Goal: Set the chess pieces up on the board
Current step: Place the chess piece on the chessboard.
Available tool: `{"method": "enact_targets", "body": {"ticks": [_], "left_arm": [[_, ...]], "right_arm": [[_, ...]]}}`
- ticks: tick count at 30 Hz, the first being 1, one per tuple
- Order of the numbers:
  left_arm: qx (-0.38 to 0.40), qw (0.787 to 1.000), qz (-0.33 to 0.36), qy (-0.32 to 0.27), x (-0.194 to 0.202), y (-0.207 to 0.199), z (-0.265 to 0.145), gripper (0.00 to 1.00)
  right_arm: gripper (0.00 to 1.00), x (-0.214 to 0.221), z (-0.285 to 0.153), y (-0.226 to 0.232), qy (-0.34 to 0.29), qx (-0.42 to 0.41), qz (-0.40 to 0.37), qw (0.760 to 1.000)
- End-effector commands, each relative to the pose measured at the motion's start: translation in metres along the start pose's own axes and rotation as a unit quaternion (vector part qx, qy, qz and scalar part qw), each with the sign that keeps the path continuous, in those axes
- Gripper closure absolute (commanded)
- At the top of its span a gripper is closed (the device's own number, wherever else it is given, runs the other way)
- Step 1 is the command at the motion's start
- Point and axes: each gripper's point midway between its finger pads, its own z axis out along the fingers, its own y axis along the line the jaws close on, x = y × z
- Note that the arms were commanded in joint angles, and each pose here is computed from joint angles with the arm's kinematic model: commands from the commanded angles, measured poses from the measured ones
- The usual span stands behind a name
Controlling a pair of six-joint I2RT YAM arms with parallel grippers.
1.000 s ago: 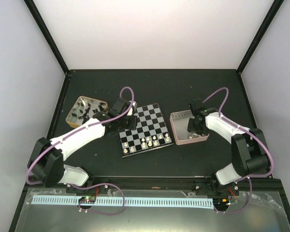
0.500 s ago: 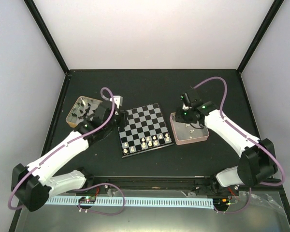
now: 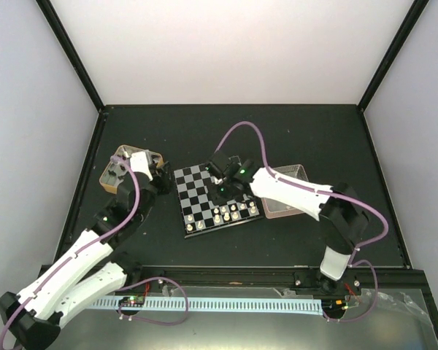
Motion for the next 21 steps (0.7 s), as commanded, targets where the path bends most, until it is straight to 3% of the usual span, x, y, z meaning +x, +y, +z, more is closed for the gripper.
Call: {"method": "enact_targets", "body": {"ticks": [1, 11, 21], "left_arm": [[-0.035, 0.997, -0.028, -0.058, -0.021, 0.017, -0.009, 0.51], [-0.045, 0.995, -0.05, -0.074, -0.027, 0.025, -0.019, 0.5], [-0.051, 0.995, -0.053, -0.072, -0.024, 0.03, -0.021, 0.49]], "right_arm": [[0.98, 0.007, 0.003, 0.016, 0.013, 0.021, -0.049, 0.999], [0.98, 0.034, 0.025, 0.046, 0.052, 0.056, -0.13, 0.989], [0.96, 0.061, 0.052, 0.043, 0.093, 0.075, -0.152, 0.981]]}}
